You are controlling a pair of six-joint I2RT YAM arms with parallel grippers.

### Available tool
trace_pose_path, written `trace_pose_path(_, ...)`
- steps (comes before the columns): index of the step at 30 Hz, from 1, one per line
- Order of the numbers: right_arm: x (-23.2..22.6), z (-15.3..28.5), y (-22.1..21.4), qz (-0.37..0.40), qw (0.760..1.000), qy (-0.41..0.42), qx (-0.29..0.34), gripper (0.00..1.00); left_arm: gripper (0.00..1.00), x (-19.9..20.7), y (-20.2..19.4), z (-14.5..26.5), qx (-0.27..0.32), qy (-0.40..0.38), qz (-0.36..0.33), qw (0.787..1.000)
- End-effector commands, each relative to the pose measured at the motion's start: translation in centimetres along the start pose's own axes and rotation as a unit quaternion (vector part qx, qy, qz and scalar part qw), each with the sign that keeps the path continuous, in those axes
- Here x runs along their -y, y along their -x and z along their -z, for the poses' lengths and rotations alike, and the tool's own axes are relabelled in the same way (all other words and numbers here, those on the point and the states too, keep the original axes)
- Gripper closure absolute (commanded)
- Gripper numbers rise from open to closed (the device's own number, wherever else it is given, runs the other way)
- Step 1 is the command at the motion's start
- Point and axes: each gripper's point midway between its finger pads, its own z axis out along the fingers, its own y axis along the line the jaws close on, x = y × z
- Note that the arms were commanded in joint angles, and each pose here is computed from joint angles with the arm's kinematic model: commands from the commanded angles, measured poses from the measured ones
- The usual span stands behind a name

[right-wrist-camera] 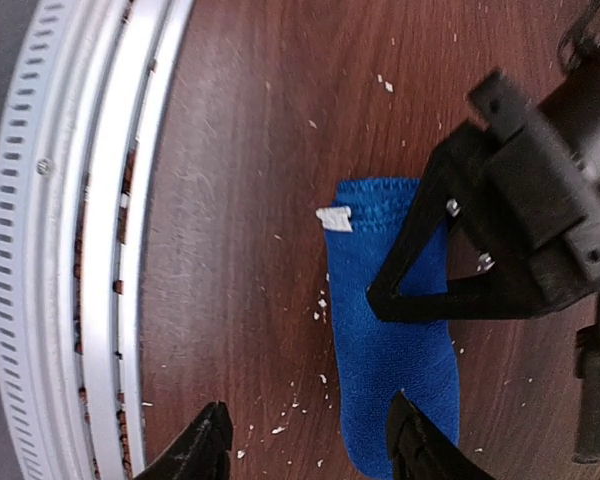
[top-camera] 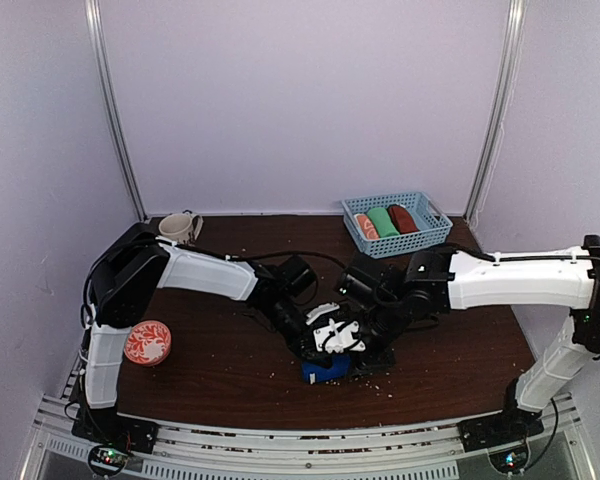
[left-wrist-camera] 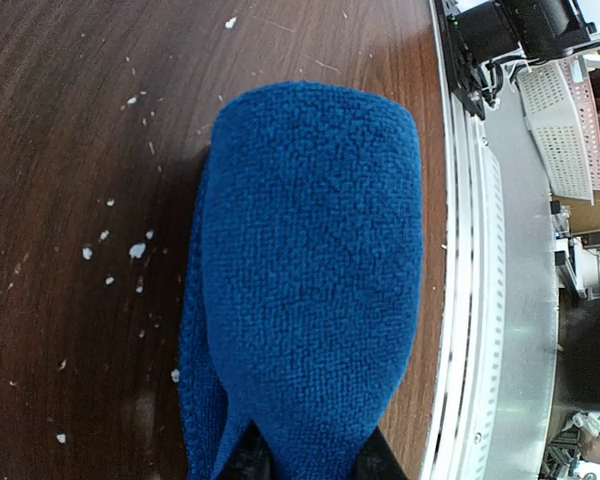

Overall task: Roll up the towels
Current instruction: Pick up the towel from the center of the board.

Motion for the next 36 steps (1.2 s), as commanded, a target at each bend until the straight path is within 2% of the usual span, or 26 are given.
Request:
trace_pose_path(1, 3.0, -2.6, -0.5, -0.016, 0.996, -0.085, -0.008, 0.45, 0.86, -3.5, -7.3, -2.2, -0.098, 0.041, 0.095, 0.990)
trace_pose_path(6, 4.2, -4.1, -1.3, -0.009, 0.992, -0.126, -0.012, 0.43, 0.86, -3.6, -7.5, -2.2, -0.100, 0.041, 0.098, 0.989)
trace_pose_path(12, 3.4, -6.5, -1.9, -0.002, 0.995, -0.095, -0.024, 0.39, 0.86, -3.7, -7.5, -2.3, -0.099, 0.035, 0.099, 0.990)
trace_pose_path(21, 3.1, -9.6, -4.3, 0.009, 0.994, -0.086, -0.068, 0.41, 0.85, -4.1, -7.5, -1.8, -0.094, 0.035, 0.100, 0.990)
trace_pose_path(33, 0.6, -12.7, -7.3, 0.014, 0.993, -0.018, -0.119, 0.52, 0.57, -2.3, -4.6, 0.1, -0.054, 0.009, 0.065, 0.996)
trace_pose_path(34, 0.5, -12.9, -7.5, 0.013, 0.992, -0.013, -0.124, 0.53, 0.40, -2.4, -4.4, 0.4, -0.049, 0.010, 0.066, 0.997)
trace_pose_path(35, 0.4, -13.0, -7.6, 0.012, 0.992, -0.010, -0.127, 0.54, 0.29, -2.4, -4.2, 0.8, -0.045, 0.011, 0.066, 0.997)
trace_pose_path(36, 0.2, -13.2, -7.8, 0.012, 0.991, -0.005, -0.131, 0.55, 0.25, -2.5, -4.2, 1.0, -0.041, 0.013, 0.067, 0.997)
